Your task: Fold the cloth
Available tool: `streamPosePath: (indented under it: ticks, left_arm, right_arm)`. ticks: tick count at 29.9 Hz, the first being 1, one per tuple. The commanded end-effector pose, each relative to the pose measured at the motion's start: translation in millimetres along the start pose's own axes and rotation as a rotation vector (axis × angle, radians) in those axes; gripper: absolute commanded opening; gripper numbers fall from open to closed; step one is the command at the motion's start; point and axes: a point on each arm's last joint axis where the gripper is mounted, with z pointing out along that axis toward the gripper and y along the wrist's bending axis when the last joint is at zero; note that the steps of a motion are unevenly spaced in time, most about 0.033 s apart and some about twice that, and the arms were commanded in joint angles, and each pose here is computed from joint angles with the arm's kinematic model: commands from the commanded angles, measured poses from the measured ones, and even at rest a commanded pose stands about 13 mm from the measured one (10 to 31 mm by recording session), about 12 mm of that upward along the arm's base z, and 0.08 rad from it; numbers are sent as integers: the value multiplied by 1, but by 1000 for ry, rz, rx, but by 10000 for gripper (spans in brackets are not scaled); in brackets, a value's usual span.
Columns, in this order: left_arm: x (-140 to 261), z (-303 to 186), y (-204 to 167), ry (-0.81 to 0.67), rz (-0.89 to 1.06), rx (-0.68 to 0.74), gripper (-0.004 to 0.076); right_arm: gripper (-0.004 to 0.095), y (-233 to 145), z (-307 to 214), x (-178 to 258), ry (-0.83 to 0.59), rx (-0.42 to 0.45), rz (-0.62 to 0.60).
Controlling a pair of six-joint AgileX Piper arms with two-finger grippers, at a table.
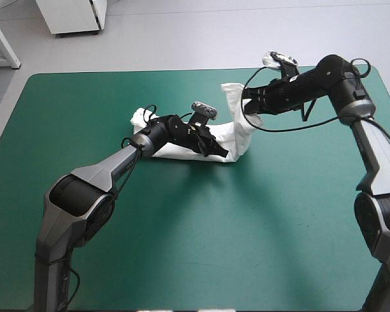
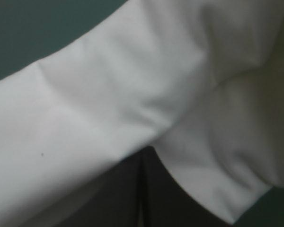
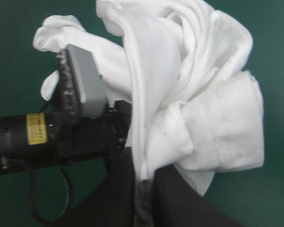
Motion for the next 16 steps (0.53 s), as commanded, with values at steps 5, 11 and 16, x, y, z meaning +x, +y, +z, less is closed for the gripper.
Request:
streamPosePath:
  ticks: [5,11,16]
  left_arm:
    - [-13,-17,-9,-45,5,13,-9]
    - [-13,-17,-8,-41,-8,13,-9]
    - [-21,-57,-6,-33,-50,17,-9]
  right_arm:
    - [-19,59,-41,-14,-165,-105,-130]
    - [-19,62,-45,-16,-177,-116,-126]
    - [-19,60,-43,-16,-173,-105,-128]
